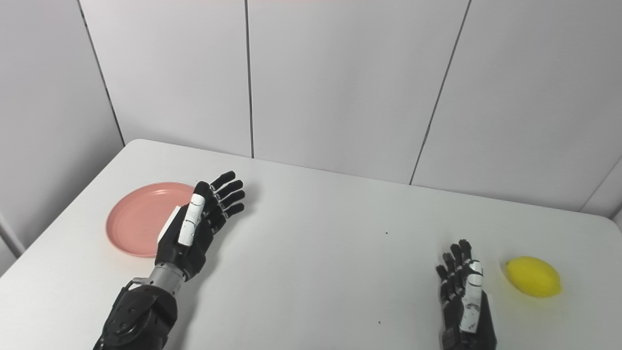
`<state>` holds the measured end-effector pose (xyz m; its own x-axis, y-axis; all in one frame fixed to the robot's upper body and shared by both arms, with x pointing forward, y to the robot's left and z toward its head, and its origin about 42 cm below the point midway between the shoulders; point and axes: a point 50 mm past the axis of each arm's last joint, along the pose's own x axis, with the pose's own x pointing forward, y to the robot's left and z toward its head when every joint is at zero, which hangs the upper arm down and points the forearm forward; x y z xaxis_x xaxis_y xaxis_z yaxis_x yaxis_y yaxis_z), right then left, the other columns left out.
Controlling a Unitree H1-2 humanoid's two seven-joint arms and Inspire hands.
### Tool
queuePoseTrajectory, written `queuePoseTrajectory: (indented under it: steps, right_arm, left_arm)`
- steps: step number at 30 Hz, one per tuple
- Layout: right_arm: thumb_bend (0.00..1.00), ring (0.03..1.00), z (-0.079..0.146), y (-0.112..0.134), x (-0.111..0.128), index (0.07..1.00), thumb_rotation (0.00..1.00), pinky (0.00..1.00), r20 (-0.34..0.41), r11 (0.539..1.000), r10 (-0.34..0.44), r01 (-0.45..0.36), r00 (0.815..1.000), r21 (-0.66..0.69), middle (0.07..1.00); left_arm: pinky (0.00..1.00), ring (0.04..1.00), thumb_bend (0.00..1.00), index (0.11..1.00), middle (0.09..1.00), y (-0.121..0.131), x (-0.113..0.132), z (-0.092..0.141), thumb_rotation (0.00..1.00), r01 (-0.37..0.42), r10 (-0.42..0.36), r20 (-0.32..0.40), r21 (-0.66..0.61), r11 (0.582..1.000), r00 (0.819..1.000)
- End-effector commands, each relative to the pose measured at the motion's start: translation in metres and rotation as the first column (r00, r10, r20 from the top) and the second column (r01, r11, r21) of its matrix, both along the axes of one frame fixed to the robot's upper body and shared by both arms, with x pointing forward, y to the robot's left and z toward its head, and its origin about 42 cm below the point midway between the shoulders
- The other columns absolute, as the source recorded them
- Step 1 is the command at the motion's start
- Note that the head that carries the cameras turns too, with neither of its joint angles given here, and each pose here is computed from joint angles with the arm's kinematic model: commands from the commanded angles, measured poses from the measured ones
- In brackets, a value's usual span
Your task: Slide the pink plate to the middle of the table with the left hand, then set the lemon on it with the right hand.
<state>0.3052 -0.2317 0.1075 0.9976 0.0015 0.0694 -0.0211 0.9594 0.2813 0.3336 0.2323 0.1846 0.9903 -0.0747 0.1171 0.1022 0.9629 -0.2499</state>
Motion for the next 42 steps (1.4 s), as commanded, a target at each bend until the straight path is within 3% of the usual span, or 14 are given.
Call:
queuePoseTrajectory:
  steps: [1,8,14,21,29,38,42]
  right_arm:
    - [0.72,1.000,-0.047,0.006,-0.027,1.000,1.00,1.00,-0.132,0.999,0.000,0.005,0.991,0.035,1.000]
    - [0.71,1.000,-0.047,0.005,-0.028,1.000,1.00,1.00,-0.137,1.000,0.001,0.004,0.991,0.030,1.000]
    - [0.69,1.000,-0.049,0.003,-0.028,1.000,1.00,1.00,-0.137,0.999,0.006,0.000,0.991,0.039,1.000]
    - [0.69,1.000,-0.049,0.003,-0.027,1.000,1.00,1.00,-0.147,1.000,0.005,0.000,0.989,0.031,1.000]
    - [0.69,1.000,-0.048,0.005,-0.028,1.000,1.00,1.00,-0.148,0.999,0.008,-0.003,0.989,0.035,1.000]
    - [0.69,1.000,-0.049,0.004,-0.027,1.000,1.00,1.00,-0.150,1.000,0.006,-0.001,0.989,0.028,0.999]
    - [0.67,1.000,-0.048,0.004,-0.027,1.000,1.00,1.00,-0.151,1.000,0.008,-0.004,0.988,0.027,1.000]
  left_arm:
    - [0.86,0.874,0.92,0.801,0.864,0.004,0.013,0.041,0.83,0.012,-0.012,0.095,-0.002,1.000,0.995]
    - [0.86,0.883,0.92,0.839,0.874,0.035,0.026,0.063,0.84,-0.007,0.000,0.138,0.048,0.999,0.990]
    - [0.82,0.853,0.90,0.842,0.864,0.078,0.046,0.062,0.83,-0.043,0.026,0.172,0.096,0.994,0.985]
    - [0.80,0.843,0.90,0.843,0.849,0.108,0.059,0.066,0.83,-0.088,0.066,0.183,0.113,0.990,0.981]
    - [0.76,0.819,0.89,0.871,0.833,0.141,0.070,0.073,0.82,-0.078,0.045,0.185,0.174,0.982,0.982]
    - [0.72,0.804,0.91,0.866,0.823,0.161,0.079,0.076,0.77,-0.173,0.151,0.156,0.141,0.975,0.976]
    - [0.73,0.818,0.90,0.854,0.811,0.172,0.082,0.072,0.75,-0.229,0.209,0.178,0.102,0.968,0.962]
